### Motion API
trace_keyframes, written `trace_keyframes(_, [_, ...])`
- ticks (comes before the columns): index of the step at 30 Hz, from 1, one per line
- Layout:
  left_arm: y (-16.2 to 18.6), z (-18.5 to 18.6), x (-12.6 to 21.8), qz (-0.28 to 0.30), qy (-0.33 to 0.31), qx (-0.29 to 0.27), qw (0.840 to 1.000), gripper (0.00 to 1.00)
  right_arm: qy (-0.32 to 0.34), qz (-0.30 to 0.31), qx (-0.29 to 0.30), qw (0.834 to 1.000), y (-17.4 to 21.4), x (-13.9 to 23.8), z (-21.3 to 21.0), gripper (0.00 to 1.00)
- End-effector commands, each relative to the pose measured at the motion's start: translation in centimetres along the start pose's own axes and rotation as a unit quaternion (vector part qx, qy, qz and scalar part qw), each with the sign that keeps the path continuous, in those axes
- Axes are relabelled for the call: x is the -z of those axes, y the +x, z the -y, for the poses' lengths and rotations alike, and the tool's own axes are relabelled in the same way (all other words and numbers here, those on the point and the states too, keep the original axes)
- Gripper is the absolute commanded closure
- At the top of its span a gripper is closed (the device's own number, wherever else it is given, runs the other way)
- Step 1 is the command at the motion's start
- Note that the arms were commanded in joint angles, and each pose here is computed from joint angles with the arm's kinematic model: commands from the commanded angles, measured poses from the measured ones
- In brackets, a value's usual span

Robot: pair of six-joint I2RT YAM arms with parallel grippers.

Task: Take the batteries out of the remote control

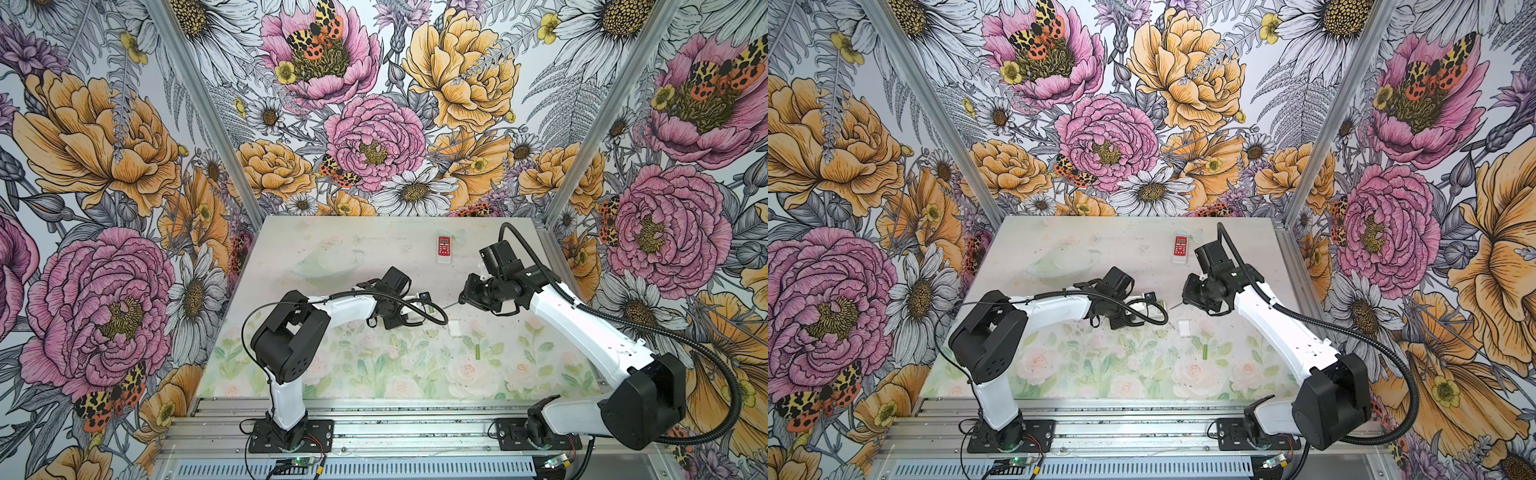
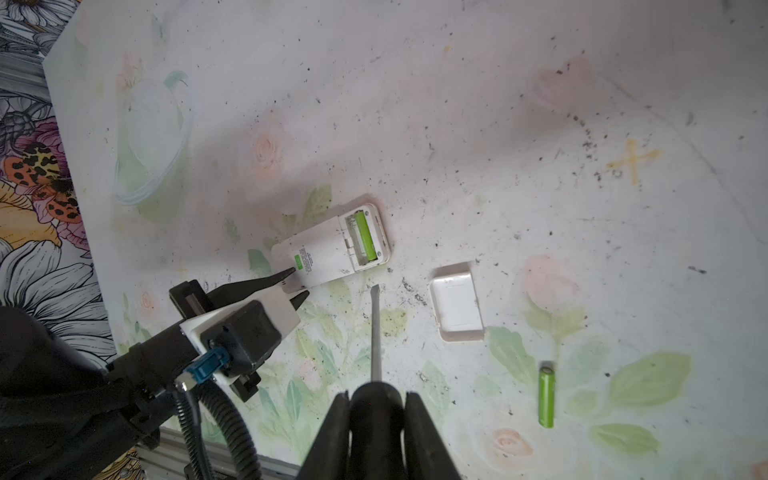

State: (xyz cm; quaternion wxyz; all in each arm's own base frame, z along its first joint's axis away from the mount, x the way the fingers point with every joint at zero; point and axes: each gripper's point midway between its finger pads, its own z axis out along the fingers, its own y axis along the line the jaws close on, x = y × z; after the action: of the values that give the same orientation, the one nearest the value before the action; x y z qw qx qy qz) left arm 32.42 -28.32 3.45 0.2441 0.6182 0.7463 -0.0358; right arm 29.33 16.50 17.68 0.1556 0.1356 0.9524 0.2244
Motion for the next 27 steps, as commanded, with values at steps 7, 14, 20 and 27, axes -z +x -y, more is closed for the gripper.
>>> trace_keyframes(7, [3.4,0.7,-1.3,-0.055,0.004,0.004,0.998,0.28,-0.021,0.000,0.014,1.000,-0.7,-0.3,-1.7,1.00])
trace_keyframes(14, [2.4,-0.2,-1.1,-0.054,-0.016,-0.007,0.998,0.17,-0.001,-0.013,0.019,1.000,-0.4,-1.4,-1.4,1.00])
trace_keyframes(20, [-0.3,1.0,-0.8,-0.032,-0.016,0.001,0.999,0.01,0.024,-0.007,0.015,1.000,-0.4,-2.0,-0.5,1.00])
trace_keyframes(27, [-0.9,-1.5,-1.4,-0.038,-0.074,-0.004,0.997,0.01,0.017,-0.013,0.025,0.999,-0.3,-2.2,-1.1,1.00])
